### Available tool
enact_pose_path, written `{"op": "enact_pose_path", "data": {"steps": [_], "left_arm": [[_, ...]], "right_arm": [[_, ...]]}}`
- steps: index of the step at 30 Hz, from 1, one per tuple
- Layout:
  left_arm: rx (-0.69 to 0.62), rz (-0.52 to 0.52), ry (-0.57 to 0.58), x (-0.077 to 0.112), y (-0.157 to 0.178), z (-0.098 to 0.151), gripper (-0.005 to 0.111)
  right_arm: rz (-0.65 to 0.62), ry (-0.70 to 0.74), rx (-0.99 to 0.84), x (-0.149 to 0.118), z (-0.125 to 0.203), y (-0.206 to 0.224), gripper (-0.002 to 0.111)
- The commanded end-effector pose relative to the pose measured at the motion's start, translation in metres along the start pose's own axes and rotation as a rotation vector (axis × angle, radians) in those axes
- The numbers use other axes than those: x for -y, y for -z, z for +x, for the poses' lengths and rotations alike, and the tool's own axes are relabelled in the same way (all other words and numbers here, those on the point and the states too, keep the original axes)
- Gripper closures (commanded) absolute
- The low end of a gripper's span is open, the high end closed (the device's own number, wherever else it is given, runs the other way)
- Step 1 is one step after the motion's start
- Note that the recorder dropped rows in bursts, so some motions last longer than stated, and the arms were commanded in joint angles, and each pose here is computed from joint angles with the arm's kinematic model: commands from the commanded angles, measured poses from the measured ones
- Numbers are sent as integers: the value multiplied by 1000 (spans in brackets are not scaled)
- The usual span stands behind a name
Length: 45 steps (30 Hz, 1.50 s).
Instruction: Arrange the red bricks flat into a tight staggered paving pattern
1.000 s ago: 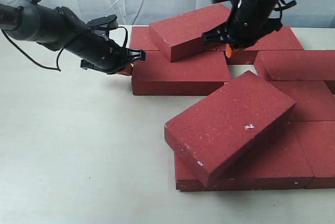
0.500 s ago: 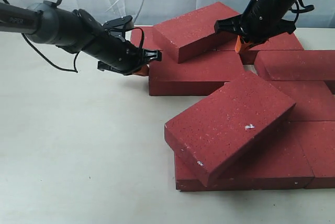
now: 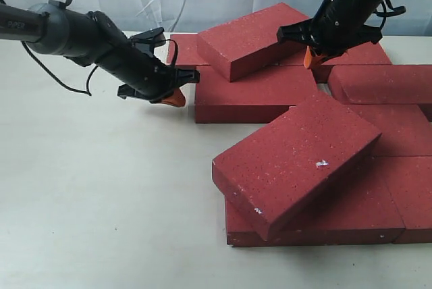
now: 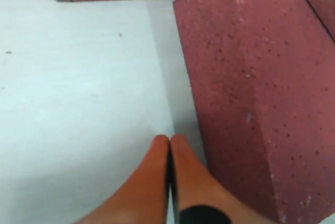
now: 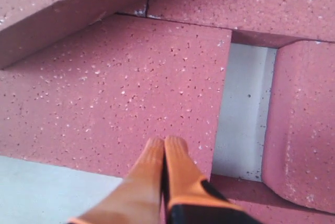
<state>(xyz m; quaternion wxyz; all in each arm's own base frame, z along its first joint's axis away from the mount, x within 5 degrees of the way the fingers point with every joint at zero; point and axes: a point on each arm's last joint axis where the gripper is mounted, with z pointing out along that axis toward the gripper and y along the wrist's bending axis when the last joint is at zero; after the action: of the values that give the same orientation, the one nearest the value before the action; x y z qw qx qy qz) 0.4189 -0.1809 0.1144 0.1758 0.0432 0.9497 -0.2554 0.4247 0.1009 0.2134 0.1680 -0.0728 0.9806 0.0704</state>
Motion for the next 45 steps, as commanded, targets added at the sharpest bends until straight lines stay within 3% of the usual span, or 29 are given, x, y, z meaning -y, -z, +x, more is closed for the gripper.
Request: {"op": "enact_pose_path", "data": {"steps": [1, 9, 17, 25, 29, 35, 45], "left_arm": [[-12, 4, 4, 10, -6, 4, 107], [63, 36, -54, 53, -16, 7, 107], [29, 88, -56, 73, -34, 11, 107], [33, 86, -63, 74, -35, 11, 107], [11, 57, -103, 65, -33, 9, 107], [-35, 65, -12, 51, -27, 6, 107], [-12, 97, -24, 76, -35, 15, 107]], "right_arm": [[6, 13, 14, 2, -2, 1, 109], [4, 20, 12, 2, -1, 1, 109], [4, 30, 8, 2, -1, 1, 109], [4, 32, -4, 2, 0, 1, 109], [4, 39, -13, 2, 1, 1, 109], [0, 36, -3, 2, 0, 1, 109], [-19, 21, 5, 0, -1, 1, 109]]}}
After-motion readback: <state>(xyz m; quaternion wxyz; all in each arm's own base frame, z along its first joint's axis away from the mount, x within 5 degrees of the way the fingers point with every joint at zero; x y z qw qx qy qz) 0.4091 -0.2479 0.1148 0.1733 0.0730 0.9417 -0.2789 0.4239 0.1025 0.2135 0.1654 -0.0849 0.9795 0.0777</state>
